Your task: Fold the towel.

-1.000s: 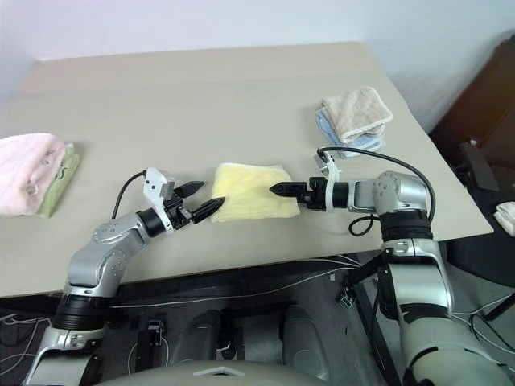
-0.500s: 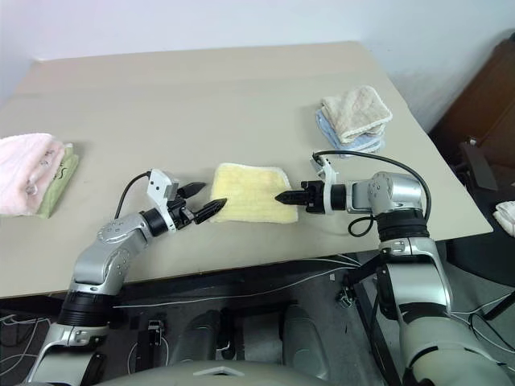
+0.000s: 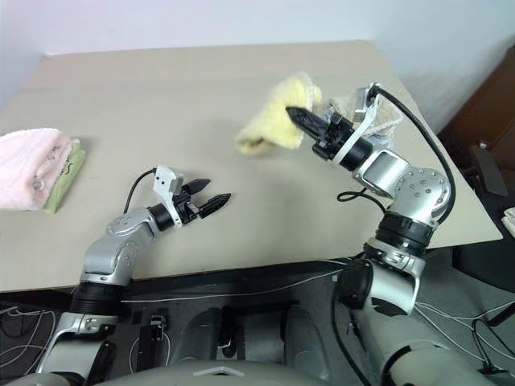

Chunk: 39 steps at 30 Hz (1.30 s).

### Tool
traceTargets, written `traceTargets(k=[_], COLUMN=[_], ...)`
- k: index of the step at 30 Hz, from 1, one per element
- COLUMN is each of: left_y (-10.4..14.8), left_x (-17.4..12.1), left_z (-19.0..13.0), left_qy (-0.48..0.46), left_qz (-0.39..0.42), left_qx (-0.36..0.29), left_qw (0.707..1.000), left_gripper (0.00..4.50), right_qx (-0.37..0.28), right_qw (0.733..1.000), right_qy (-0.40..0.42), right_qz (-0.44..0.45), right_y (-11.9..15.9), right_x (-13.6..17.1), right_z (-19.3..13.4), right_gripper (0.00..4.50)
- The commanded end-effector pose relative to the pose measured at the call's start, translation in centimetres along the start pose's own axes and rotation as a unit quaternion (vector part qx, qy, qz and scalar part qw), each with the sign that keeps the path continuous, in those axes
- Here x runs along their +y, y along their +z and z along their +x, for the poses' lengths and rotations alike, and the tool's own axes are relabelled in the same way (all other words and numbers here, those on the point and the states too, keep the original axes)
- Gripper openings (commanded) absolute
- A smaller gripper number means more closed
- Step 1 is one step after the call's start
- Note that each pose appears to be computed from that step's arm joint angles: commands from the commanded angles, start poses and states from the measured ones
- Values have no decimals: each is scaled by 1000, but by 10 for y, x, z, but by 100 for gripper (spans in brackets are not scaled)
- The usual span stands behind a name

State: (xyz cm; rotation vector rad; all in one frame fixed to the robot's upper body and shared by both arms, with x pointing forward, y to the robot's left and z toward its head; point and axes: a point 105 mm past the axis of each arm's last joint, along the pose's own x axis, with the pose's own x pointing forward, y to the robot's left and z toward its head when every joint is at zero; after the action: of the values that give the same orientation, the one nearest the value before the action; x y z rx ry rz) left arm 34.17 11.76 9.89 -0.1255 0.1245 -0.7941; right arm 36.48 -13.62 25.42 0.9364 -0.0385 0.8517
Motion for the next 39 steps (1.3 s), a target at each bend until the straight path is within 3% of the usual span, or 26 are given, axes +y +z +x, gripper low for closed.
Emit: traceTargets(k=[1,5,10,15,26,31,39], left_y=[5,1,-13,-12,-8,-8,-11], left_x=[-4,-1,0,2,13,13,14], left_z=[3,8,6,6,-2,-3,-11], left_qy=[-11,-10,-10,3,35,39,52], left_qz=[11,15,38,37,44,46,42], left_qx=[-5,1,24,15,6,3,1], left_qw=[1000,1000,999,999,998,998,998], left_gripper=[450,450,450,450,450,450,450], right_qx=[-131,-259,-315,-312,-327,-290,-253], right_qw=[991,958,921,914,913,903,897], right_qy=[-12,-108,-212,-248,-230,-289,-343], right_qz=[-30,-64,-88,-78,-88,-128,-116], right_y=[47,91,108,115,147,126,80], right_x=[13,-15,-55,-82,-69,-96,-140], right_z=[-5,-16,-19,-8,18,9,-22], right_gripper=[1,1,1,1,1,1,1])
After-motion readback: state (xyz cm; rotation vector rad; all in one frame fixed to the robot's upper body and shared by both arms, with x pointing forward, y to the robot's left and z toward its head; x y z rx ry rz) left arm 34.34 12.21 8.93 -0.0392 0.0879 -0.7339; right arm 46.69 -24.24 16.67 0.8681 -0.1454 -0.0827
